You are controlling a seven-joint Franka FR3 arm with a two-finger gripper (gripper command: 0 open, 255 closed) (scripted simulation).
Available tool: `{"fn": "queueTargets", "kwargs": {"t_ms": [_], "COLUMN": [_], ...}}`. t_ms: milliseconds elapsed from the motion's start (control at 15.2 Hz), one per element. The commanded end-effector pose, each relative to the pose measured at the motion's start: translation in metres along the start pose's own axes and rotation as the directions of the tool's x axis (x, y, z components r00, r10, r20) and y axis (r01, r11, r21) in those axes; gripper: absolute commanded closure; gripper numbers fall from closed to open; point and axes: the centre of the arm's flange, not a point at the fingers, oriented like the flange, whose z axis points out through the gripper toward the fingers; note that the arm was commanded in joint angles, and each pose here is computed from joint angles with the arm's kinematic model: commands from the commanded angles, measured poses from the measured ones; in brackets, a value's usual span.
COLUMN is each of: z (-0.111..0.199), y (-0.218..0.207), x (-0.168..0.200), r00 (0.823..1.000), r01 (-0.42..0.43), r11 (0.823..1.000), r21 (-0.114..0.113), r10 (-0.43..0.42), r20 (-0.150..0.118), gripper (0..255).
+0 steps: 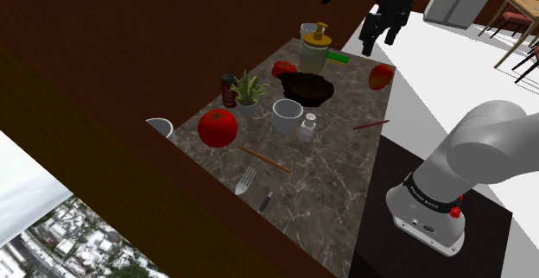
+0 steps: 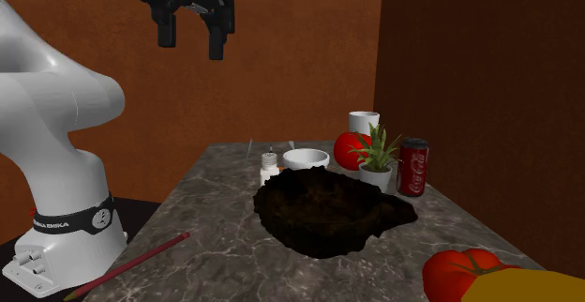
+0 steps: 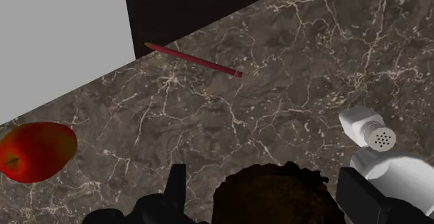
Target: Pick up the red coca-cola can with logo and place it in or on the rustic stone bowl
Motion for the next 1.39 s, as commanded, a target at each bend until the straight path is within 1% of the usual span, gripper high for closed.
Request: {"fn": "queueTargets", "kwargs": {"t_ms": [0, 1320], "z": [0.000, 0.072], "y": [0.000, -0.163], "x": [0.000, 0.181], "r00": [1.000, 1.000], "r01": [0.000, 0.008], "r11": [1.000, 0.997], "r21": [0.000, 0.077], "r10": [0.000, -0.006], "r20": [0.000, -0.019], "gripper": [0, 0]}}
